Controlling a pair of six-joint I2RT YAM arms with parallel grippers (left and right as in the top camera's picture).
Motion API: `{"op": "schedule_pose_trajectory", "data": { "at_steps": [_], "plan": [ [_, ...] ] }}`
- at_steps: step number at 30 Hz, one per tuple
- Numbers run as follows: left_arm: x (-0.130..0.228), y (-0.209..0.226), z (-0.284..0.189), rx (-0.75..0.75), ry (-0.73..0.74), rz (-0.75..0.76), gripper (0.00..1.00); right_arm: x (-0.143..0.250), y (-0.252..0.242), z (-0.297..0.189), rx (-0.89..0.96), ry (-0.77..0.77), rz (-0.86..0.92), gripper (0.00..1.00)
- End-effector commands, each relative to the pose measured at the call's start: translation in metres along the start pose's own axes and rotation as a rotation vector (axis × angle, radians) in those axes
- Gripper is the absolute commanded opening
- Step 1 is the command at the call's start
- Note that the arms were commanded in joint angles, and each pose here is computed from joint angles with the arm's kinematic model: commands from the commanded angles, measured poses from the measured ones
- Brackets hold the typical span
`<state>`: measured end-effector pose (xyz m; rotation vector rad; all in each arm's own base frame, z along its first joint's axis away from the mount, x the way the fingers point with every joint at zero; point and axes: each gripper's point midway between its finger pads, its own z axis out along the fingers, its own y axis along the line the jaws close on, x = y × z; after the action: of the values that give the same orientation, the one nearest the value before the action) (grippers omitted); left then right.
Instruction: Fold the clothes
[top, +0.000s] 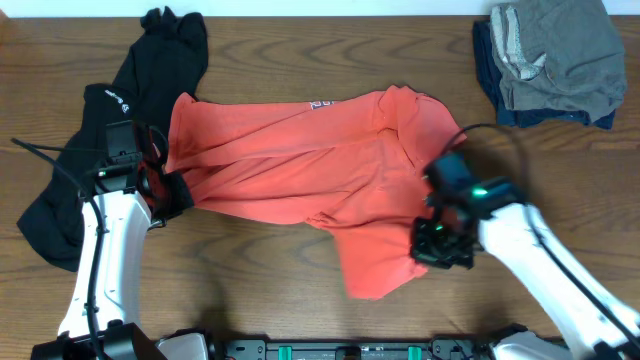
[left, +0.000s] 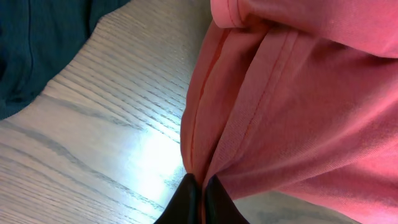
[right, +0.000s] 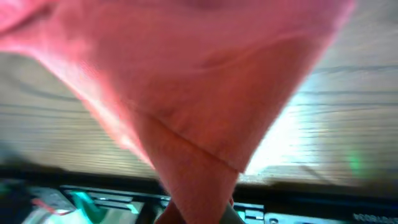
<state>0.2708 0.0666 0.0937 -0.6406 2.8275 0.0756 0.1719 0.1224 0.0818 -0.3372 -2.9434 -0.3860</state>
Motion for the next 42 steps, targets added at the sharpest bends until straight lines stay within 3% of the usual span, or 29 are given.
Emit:
{"op": "schedule_pose_trajectory", "data": {
  "at_steps": [1,7,15,20,25,31,36,42],
  "plan": [
    [-0.005,0.004,-0.004,-0.016,-0.022,-0.024,0.06,-0.013,-0.002,-0.021,-0.057,-0.054,-0.045,0.01],
    [-0.014,0.002,-0.005,-0.008,-0.057,-0.027,0.06,-0.052,-0.011,-0.041,-0.098,-0.165,-0.033,0.01],
    [-0.025,0.0,-0.006,0.005,-0.105,-0.03,0.06,-0.128,0.013,-0.091,-0.195,-0.459,-0.108,0.01],
    [-0.038,-0.005,-0.007,0.028,-0.154,-0.032,0.06,-0.152,0.02,-0.09,-0.204,-0.51,-0.137,0.01],
    [-0.037,-0.009,-0.015,0.051,-0.145,-0.029,0.06,-0.155,0.013,-0.098,-0.189,-0.515,-0.121,0.01],
    [-0.004,-0.026,-0.055,0.166,0.038,-0.023,0.06,-0.138,-0.009,-0.135,-0.114,-0.489,-0.112,0.01],
    [0.033,-0.018,-0.064,0.132,0.194,-0.024,0.06,-0.119,-0.029,-0.139,-0.05,-0.417,-0.081,0.01],
    [0.053,-0.011,-0.068,0.1,0.278,-0.025,0.06,-0.099,-0.035,-0.131,-0.028,-0.325,-0.08,0.01]
  ]
}}
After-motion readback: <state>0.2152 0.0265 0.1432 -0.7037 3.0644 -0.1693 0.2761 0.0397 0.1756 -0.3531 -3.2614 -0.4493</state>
